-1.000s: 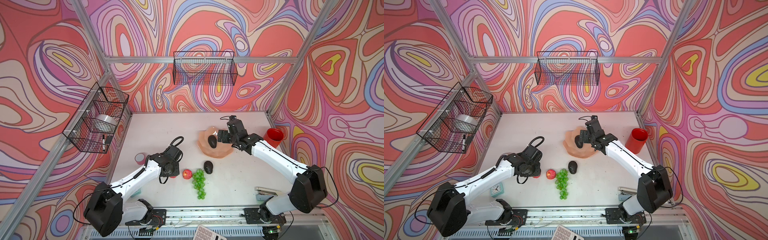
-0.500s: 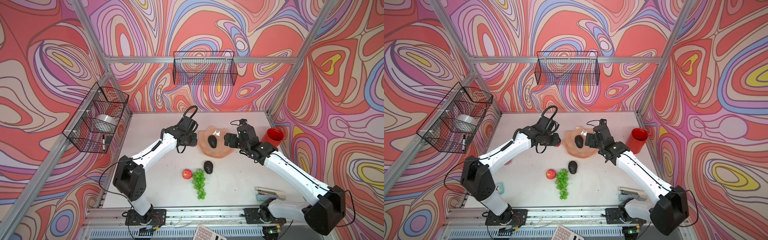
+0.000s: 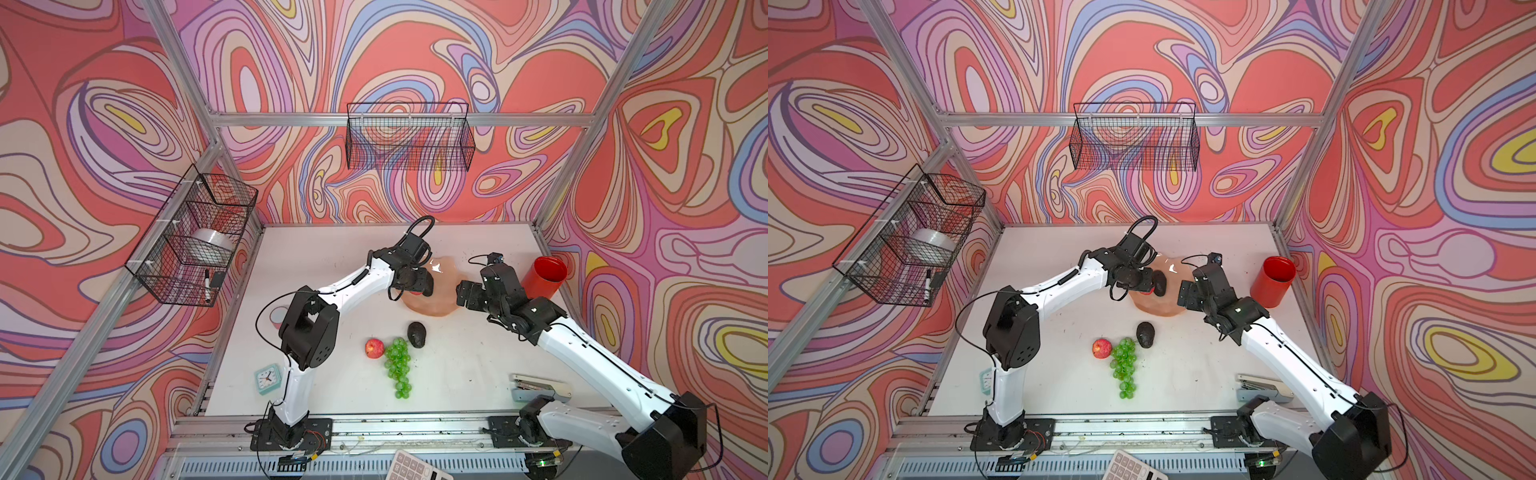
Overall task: Place and organize the fake fruits in the fruit bowl
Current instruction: 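Carry the apple into the bowl with the left gripper and release it, then grasp the second dark avocado with the right gripper while the left arm withdraws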
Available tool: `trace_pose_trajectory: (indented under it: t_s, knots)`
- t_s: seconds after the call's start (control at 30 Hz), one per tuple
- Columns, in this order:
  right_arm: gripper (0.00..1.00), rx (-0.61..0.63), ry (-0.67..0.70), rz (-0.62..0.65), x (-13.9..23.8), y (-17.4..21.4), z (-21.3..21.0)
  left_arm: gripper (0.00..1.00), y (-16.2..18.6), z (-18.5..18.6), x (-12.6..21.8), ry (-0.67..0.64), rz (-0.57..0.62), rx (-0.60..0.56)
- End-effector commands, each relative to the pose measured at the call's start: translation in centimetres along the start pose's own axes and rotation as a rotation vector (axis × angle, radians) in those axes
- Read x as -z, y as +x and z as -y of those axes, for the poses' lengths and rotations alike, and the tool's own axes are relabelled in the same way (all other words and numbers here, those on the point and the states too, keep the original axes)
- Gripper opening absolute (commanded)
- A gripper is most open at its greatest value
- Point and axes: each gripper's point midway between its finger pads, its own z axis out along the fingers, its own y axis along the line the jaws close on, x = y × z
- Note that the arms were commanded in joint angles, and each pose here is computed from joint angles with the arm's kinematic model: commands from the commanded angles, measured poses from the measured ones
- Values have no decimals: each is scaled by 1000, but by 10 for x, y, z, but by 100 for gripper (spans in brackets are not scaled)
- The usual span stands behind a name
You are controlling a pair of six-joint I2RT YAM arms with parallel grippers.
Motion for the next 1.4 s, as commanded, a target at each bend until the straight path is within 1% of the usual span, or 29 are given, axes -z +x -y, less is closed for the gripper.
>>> trace_pose_trajectory:
  t_s: [0.0, 0.23, 0.47, 0.6, 0.67, 0.87, 1.0, 1.13, 1.27, 1.37]
  knots:
    - [98, -7, 20, 0, -3, 3, 4, 34, 4, 5, -7, -10, -27, 0]
    - [98, 8, 20, 2, -8, 3, 3, 34, 17, 9, -33, -4, -76, 37]
    - [98, 17, 3, 7, -9, 4, 1, 34, 23, 6, -44, -28, -100, 52]
    - [98, 17, -6, 3, -9, 7, 1, 44, 26, 5, -47, -34, -109, 62]
    - [98, 22, -8, 3, -8, 8, 2, 50, 27, 3, -49, -42, -112, 66]
    - [98, 26, -6, 3, -7, 9, 3, 59, 22, 8, -45, -17, -95, 77]
    - [97, 38, -13, -25, -6, 14, 2, 66, 7, 21, -29, 35, -41, 84]
    - [96, 16, -51, -68, 0, 25, -1, 71, -18, 26, 3, 54, 69, 86]
    - [95, 40, -63, -113, 5, 41, -9, 76, -38, 20, 37, 53, 191, 90]
    - [95, 81, -76, -145, 7, 59, -28, 78, -50, 0, 67, 39, 285, 124]
